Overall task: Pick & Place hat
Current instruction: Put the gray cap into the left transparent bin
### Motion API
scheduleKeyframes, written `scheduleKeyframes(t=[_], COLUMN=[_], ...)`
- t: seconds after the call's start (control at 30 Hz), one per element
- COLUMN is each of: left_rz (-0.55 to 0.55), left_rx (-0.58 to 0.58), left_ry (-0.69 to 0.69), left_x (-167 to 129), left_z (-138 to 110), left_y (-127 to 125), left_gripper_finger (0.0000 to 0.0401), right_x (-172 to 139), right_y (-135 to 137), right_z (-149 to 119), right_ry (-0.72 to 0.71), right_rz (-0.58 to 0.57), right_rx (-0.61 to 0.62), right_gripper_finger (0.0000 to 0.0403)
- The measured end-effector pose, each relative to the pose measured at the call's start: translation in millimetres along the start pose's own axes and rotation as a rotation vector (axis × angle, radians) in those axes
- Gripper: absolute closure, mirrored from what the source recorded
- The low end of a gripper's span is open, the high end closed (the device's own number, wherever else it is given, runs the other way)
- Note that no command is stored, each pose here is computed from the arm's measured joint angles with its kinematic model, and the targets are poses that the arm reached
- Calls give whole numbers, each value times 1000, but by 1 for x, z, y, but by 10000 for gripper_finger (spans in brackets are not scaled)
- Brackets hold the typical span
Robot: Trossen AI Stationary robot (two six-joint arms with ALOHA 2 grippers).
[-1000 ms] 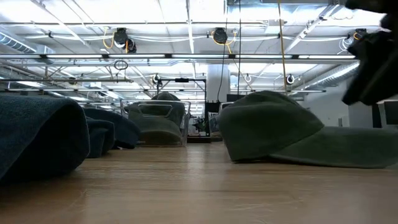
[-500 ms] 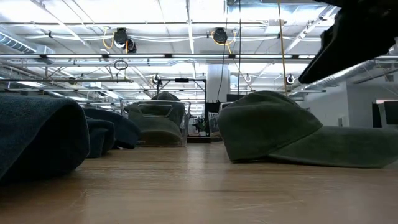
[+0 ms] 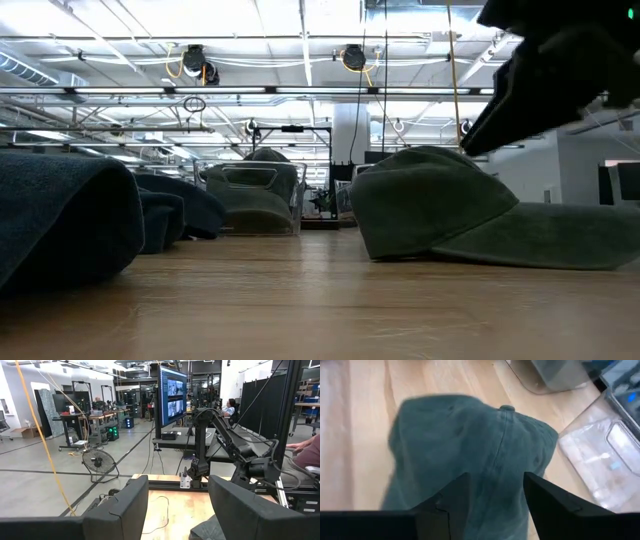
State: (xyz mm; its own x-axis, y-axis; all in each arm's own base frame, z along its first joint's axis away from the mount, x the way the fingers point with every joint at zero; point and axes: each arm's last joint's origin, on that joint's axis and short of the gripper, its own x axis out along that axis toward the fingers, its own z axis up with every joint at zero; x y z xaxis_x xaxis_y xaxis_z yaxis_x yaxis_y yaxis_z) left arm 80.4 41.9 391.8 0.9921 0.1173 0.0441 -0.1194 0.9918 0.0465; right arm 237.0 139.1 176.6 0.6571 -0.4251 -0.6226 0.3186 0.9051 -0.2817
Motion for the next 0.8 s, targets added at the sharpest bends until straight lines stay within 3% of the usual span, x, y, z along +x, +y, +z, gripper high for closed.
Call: scheduleKeyframes(t=[0.17,0.37,0.8], left_rz=[0,0,0], left_rx=[0,0,0], left_ry=[0,0,0], left_x=[0,0,0], left_z=[0,0,0], left_y=[0,0,0], left_gripper_finger=[187,187,187], right_x=[9,14,18], right_y=[-1,-4,-5], right_z=[-15,-12,-12], right_ry=[-17,-31,26], right_rz=[11,17,81], right_rx=[-27,17,115], right_gripper_finger=[187,144,190])
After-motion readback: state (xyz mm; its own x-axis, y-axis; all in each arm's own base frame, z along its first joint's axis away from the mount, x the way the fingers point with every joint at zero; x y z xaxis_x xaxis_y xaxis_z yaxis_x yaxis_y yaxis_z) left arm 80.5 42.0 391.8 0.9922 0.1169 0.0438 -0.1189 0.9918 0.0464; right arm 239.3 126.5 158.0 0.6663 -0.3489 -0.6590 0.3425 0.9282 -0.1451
